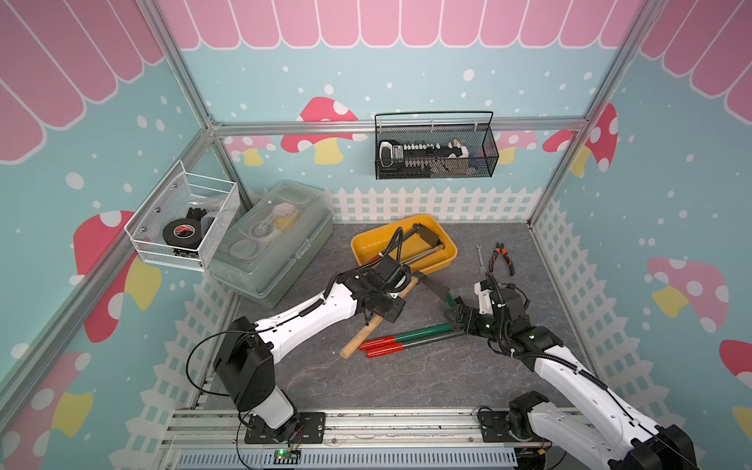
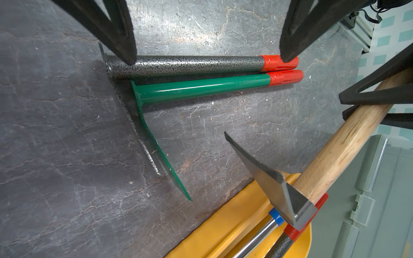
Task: Put the small hoe into the storage box
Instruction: Pick up the hoe from the center of the board, then place the hoe in the storage box.
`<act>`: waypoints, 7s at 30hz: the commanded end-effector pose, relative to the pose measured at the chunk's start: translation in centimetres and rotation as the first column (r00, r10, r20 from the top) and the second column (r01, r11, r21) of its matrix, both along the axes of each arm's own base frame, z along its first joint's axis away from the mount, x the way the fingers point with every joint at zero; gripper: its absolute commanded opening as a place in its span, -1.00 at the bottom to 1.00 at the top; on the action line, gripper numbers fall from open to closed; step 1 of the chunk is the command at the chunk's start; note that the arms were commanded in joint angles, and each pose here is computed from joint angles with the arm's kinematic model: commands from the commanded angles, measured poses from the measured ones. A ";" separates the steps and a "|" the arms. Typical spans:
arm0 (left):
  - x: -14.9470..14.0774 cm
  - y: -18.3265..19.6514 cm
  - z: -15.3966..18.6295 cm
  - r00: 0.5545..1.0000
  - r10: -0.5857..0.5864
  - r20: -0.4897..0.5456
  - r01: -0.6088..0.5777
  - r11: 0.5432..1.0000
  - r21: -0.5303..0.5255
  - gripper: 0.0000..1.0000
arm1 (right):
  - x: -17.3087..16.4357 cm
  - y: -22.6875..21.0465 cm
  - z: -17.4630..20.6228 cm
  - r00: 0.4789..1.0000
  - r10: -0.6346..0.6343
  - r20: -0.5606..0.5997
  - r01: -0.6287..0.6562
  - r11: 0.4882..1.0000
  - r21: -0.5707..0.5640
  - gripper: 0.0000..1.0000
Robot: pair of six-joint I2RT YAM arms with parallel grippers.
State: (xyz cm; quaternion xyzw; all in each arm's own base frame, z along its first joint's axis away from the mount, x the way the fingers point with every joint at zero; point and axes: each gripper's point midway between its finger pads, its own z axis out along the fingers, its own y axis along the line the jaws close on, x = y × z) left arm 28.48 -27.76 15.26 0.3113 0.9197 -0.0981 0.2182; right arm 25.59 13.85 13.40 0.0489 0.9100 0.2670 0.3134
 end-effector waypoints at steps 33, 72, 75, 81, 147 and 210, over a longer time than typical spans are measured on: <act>11.3 -0.4 5.9 0.975 -0.107 0.196 0.113 0.993 -0.018 -1.00 | -0.5 -0.3 0.7 1.000 0.010 0.002 -0.010 1.000 -0.019 0.97; 21.7 -1.1 3.2 0.963 -0.105 0.249 0.104 0.994 0.016 -1.00 | -0.8 -0.4 0.2 1.000 0.010 -0.017 -0.011 1.000 -0.029 0.97; 22.4 -1.0 2.8 0.962 -0.098 0.255 0.092 0.995 0.036 -1.00 | -0.9 -0.4 0.1 1.000 0.010 -0.019 -0.010 1.000 -0.029 0.97; 23.2 -1.2 2.0 0.962 -0.092 0.257 0.083 0.996 0.044 -1.00 | -0.8 -0.4 0.1 1.000 0.008 -0.021 -0.008 1.000 -0.028 0.97; 29.8 -1.7 -3.1 0.920 -0.034 0.390 -0.046 0.980 0.194 -1.00 | -1.9 -0.6 -0.9 0.998 0.015 -0.055 -0.017 0.999 -0.031 0.97; 15.9 -3.4 3.5 0.962 -0.032 0.272 0.014 0.998 0.068 0.13 | -1.6 -0.8 0.4 1.000 0.024 0.002 -0.023 0.999 -0.046 0.97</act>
